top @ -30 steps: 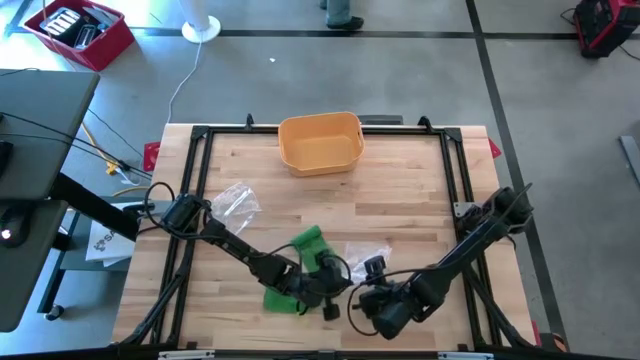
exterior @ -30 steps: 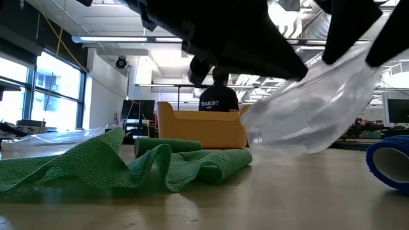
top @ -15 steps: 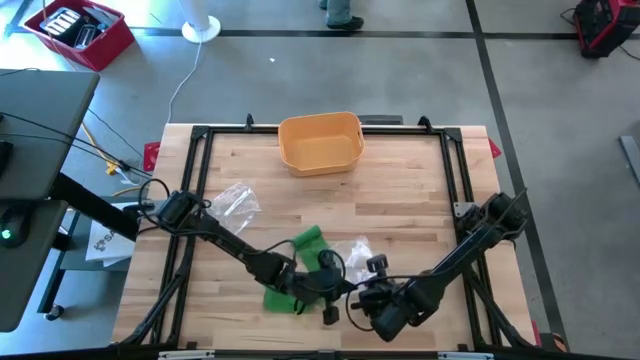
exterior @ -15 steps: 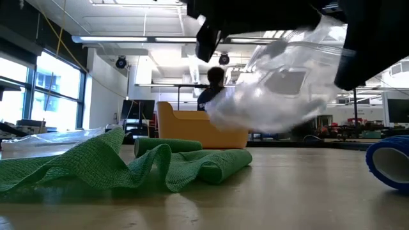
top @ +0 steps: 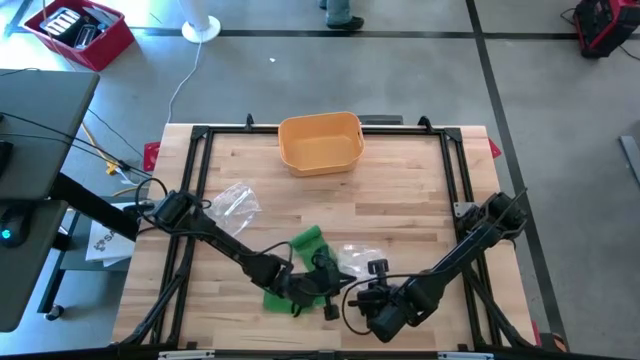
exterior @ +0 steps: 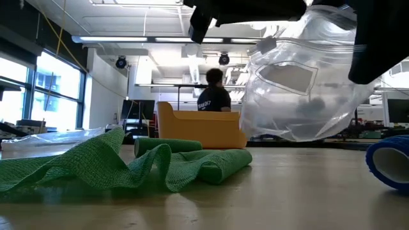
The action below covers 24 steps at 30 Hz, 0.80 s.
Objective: Roll bandage
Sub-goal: Open the bottom transparent zip bag
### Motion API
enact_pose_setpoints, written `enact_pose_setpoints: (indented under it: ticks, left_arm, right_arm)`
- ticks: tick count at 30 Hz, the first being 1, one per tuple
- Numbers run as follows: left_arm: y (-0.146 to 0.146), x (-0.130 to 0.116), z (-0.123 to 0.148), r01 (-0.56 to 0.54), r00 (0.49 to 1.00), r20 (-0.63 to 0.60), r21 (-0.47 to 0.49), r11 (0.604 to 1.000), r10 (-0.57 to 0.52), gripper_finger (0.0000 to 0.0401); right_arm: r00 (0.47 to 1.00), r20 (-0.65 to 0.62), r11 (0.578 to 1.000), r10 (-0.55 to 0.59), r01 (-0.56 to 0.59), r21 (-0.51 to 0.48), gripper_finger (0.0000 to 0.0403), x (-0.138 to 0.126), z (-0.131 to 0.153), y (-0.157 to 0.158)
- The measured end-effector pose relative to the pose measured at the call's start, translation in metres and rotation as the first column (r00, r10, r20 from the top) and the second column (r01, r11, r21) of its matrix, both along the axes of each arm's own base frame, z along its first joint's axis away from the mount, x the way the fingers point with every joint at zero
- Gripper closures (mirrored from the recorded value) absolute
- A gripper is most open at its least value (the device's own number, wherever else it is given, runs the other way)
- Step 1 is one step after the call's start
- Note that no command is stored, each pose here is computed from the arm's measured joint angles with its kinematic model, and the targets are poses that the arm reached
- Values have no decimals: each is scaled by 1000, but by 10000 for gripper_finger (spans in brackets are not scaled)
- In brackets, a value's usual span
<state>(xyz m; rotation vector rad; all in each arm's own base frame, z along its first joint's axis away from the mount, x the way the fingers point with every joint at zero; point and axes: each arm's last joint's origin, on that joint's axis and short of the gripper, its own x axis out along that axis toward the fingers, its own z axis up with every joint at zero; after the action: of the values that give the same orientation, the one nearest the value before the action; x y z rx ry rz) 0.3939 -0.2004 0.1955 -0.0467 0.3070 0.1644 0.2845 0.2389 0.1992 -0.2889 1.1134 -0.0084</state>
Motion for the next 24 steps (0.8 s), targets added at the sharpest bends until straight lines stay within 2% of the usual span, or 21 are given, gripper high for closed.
enact_pose_setpoints:
  ticks: [3,9,12,17,24]
  left_arm:
    - [-1,0,0,39,999,-5,-24,999,-39,349]
    - [0,1,0,47,999,-6,-72,996,-48,258]
    - [-1,1,-2,83,996,-23,-77,994,-85,231]
    - [0,-1,-6,92,993,-77,-35,995,-94,223]
    - [9,3,-12,94,988,-122,-51,994,-99,237]
  right_arm:
    - [1000,1,1000,-12,12,4,402,1,0,-1]
    - [1000,2,1000,-18,18,6,403,1,0,-1]
    - [1000,9,1000,-20,20,-1,403,1,0,-1]
    - [999,39,1000,-23,22,11,403,3,1,0]
    - [998,53,999,-25,24,23,403,4,2,1]
